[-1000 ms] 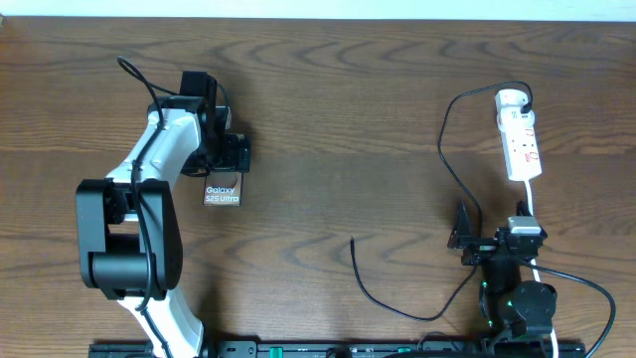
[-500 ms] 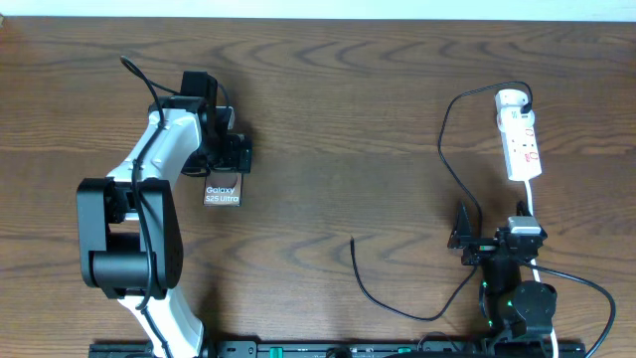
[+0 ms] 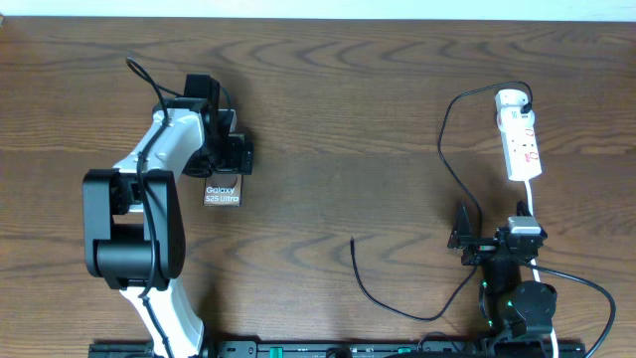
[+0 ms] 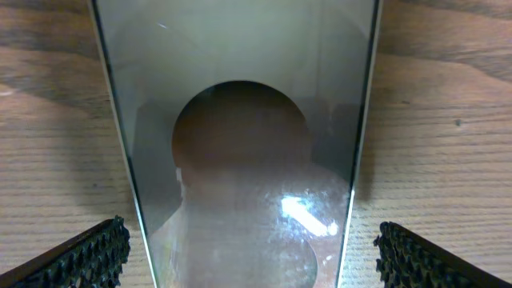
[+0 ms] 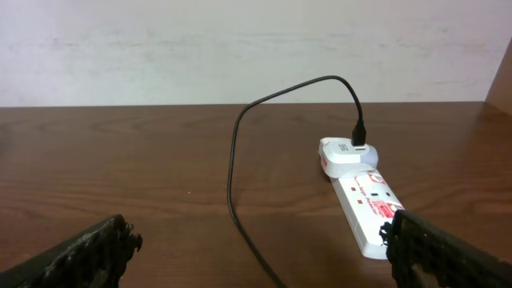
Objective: Plug charger to phone and switch on socket
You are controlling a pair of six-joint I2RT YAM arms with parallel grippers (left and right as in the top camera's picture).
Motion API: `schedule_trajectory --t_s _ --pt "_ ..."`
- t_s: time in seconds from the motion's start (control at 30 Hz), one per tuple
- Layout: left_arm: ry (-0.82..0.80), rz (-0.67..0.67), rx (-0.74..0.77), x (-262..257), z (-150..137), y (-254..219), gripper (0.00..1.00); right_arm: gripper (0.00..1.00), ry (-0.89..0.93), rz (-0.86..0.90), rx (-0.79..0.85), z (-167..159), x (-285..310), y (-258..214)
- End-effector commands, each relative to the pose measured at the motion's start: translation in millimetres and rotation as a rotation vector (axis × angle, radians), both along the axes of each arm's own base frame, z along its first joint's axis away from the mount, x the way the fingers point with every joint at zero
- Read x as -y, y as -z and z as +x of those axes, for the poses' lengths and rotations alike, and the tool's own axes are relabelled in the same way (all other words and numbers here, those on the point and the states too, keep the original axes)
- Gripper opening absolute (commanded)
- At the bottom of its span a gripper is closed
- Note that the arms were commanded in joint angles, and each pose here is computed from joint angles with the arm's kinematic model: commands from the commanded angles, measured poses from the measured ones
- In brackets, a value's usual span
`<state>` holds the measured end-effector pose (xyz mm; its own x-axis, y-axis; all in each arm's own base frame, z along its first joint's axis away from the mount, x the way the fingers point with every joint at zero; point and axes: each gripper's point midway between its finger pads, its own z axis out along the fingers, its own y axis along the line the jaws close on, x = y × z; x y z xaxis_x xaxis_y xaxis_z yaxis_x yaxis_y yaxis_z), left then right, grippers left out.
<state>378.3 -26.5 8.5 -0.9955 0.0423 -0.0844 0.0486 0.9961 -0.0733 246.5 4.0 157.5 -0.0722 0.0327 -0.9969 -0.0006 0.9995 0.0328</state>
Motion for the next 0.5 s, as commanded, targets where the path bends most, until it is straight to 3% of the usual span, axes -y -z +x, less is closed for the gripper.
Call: schedule_trajectory --t_s 0.0,0.47 --pt "0.013 -0.004 -0.02 2.6 -0.6 7.4 0.98 0.99 -0.009 -0.015 0.0 -0.3 -1.8 0.2" --pt "0.013 0.002 -0.041 1.4 -5.1 9.5 0.98 0.99 -0.009 -0.015 0.0 -0.3 -1.8 0.2"
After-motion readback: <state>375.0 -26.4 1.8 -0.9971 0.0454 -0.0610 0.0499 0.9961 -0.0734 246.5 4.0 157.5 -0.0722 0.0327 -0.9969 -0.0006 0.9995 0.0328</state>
